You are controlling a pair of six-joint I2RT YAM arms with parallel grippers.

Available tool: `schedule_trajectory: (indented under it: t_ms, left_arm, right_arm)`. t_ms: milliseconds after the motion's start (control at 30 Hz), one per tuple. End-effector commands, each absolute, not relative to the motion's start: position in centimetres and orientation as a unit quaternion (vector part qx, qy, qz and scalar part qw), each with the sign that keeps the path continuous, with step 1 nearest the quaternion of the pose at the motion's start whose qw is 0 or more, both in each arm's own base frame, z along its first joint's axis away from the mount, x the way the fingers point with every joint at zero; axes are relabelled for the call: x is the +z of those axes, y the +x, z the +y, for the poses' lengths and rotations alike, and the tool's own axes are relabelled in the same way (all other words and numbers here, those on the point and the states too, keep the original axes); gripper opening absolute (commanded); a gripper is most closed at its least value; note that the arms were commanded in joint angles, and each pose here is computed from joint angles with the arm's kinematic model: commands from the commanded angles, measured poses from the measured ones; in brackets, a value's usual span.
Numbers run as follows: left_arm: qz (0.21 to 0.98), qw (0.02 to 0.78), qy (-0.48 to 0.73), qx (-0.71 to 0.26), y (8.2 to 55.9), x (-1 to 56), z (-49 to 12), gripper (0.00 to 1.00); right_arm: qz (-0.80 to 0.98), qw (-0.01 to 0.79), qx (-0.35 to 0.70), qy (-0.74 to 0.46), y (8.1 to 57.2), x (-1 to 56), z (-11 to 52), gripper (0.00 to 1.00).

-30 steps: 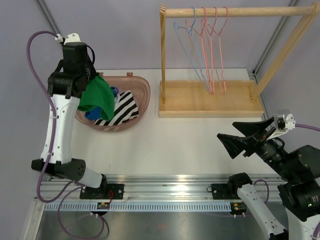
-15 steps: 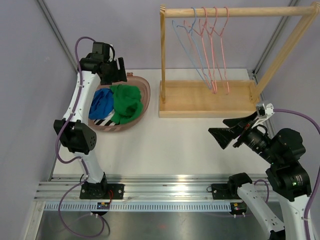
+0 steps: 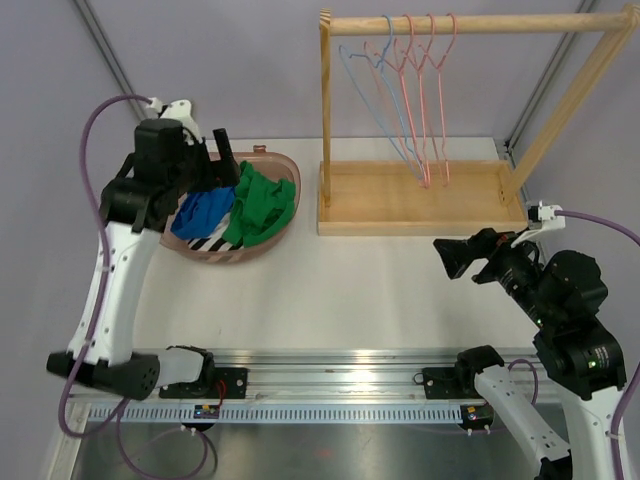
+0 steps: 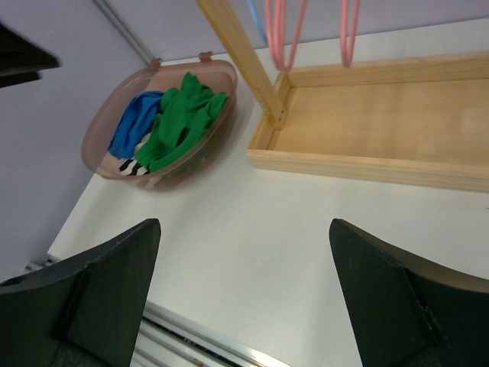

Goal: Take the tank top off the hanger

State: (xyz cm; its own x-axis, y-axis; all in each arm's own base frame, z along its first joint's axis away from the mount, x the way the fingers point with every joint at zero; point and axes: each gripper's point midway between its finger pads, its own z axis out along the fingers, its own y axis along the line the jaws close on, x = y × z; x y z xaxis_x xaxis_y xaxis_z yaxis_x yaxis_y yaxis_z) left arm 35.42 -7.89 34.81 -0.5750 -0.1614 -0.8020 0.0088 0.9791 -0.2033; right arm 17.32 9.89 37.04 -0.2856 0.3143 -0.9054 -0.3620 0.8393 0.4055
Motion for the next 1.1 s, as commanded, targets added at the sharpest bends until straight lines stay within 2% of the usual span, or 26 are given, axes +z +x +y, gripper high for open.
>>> schedule_trajectory:
  t_ms: [0, 100, 333, 533, 800, 1067]
  left_arm:
    - [0.834, 0.542, -0.068, -0.073, 31.6, 38.0, -5.6, 0.99]
    - [0.806, 0.585, -0.074, -0.056, 28.3, 39.0, -3.8, 0.99]
    - [0.793, 0.604, -0.074, 0.002, 23.2, 34.7, -0.7, 0.99]
    - [0.791, 0.606, -0.079, 0.020, 19.5, 32.0, 0.8, 0.99]
    - [0.776, 0.627, -0.050, -0.044, 15.2, 31.1, -0.4, 0.99]
    - [0.747, 0.660, -0.051, -0.057, 13.4, 31.2, 0.0, 0.99]
  right_arm:
    - [0.756, 0.618, 0.216, 0.028, 18.6, 37.7, 7.2, 1.00]
    - [0.776, 0.608, 0.163, 0.044, 19.4, 36.6, 5.6, 1.00]
    - [0.820, 0.569, 0.050, 0.041, 20.7, 34.0, 2.7, 1.00]
    - [0.819, 0.571, 0.038, 0.045, 20.4, 34.2, 2.2, 0.99]
    - [0.804, 0.589, 0.067, 0.054, 18.4, 34.4, 2.3, 1.00]
    - [0.806, 0.585, 0.075, 0.047, 17.8, 33.2, 2.5, 0.99]
